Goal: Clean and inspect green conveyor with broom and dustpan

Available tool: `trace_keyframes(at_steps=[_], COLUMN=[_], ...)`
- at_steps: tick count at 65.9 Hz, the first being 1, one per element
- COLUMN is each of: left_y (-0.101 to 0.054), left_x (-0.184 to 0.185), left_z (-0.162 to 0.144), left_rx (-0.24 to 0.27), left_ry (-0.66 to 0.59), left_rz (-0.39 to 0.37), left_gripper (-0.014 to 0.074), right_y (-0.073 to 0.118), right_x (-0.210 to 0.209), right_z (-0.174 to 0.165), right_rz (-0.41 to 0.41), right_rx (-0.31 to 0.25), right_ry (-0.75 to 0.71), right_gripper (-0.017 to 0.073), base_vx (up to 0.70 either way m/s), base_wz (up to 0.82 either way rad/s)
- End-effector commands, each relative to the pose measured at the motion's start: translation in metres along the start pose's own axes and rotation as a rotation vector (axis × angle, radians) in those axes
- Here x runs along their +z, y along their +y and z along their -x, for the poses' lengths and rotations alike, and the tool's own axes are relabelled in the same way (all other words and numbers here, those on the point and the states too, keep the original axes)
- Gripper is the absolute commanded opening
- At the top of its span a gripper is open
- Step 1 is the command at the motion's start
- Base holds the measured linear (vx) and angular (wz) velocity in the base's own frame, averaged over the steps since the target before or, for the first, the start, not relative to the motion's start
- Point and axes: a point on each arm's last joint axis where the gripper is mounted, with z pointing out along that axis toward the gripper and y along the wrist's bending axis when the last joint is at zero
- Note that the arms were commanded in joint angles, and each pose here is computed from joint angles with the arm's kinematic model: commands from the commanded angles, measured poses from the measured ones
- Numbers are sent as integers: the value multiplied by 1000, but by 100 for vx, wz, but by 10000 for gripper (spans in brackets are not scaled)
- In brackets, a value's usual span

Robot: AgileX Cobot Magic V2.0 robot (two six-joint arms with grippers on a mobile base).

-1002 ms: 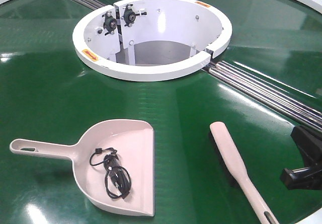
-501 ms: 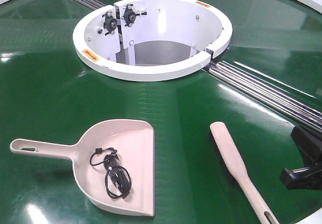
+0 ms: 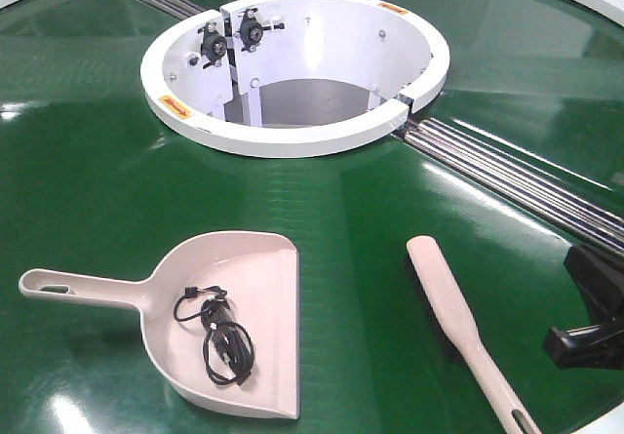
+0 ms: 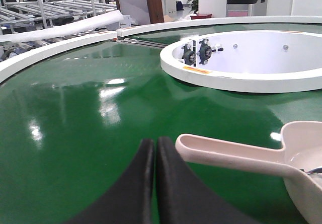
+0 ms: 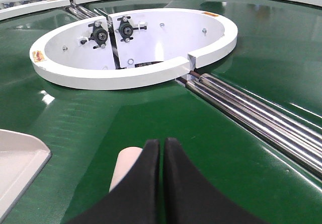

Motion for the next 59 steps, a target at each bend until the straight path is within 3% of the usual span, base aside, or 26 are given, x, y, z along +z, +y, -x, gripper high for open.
trace_keyframes(at_steps=[1,59], left_y=[0,1], left_x=[0,0], left_z=[-1,0], left_rx=[-14,-14], left_ry=[-66,-67], left_rz=[11,11], left_gripper=[-23,-23], right_y=[-2,-1], right_x=[0,0], right_z=[16,16], right_rz=[-17,-15], right_rx=[-1,-2], right_ry=[-96,-96], right_gripper=[-6,-6], base_vx=[0,0], base_wz=[0,0])
